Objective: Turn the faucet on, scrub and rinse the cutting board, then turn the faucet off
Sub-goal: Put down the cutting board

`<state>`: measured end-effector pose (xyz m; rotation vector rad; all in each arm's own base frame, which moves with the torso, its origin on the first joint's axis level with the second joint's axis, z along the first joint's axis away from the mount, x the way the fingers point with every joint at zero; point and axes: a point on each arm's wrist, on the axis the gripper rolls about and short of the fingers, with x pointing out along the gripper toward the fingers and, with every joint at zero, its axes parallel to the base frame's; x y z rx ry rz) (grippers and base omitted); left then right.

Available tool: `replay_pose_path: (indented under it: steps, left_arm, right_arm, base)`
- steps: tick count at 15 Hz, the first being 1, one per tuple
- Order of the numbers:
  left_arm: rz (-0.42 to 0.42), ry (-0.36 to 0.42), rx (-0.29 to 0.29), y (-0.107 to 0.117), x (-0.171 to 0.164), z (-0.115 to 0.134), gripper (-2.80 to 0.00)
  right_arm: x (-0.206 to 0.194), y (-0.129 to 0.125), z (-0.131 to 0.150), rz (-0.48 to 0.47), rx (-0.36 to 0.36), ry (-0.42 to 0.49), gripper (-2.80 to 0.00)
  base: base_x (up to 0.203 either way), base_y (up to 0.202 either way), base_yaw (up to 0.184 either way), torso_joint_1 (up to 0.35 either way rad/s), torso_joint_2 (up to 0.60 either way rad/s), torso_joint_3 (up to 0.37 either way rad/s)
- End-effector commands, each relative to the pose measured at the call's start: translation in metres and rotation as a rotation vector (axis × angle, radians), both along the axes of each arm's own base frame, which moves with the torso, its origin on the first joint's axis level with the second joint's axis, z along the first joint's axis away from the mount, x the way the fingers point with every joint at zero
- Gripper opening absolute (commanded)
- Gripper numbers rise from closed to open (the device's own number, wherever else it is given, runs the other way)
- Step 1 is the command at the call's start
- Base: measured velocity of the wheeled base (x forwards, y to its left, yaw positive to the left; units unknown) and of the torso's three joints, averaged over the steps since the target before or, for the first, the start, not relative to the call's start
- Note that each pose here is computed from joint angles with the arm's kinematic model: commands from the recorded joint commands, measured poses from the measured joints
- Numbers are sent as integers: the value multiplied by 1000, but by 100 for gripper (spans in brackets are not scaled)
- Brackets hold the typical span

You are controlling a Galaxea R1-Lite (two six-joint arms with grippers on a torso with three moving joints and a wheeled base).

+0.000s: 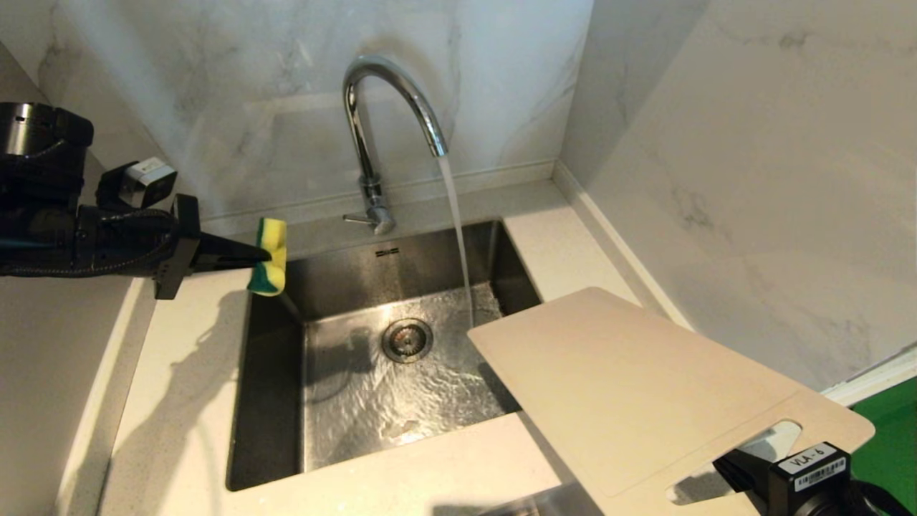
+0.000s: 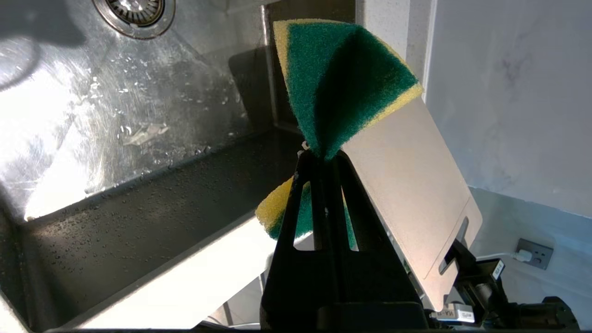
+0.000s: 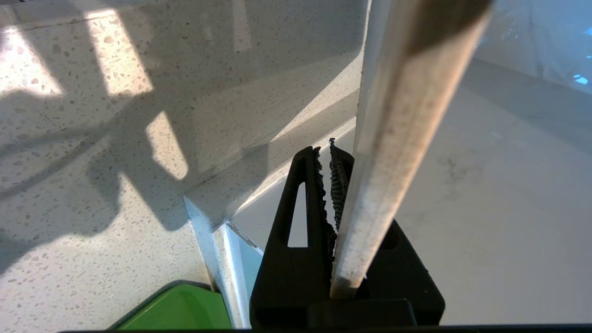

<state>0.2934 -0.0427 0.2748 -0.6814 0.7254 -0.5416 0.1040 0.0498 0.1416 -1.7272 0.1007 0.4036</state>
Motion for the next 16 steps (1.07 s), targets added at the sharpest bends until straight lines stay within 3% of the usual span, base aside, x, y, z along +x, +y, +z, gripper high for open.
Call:
replay_pose_path:
  steps: [1,10,16]
  left_arm:
    - [-5,4,-4,-1,0,1,-280]
    - [-2,3,-7,-1,1,1,-280]
    - [0,-1,-9,-2,12,0,-280]
  right_arm:
    - [2,-1,-1,-11,-12,2,-280]
    - [11,1,-2,-36,-28,31,-280]
    - [24,10,-9,42,-30,115,-280]
  base:
    - [0,0,0,0,0,0]
    - [0,0,0,0,0,0]
    - [0,0,0,0,0,0]
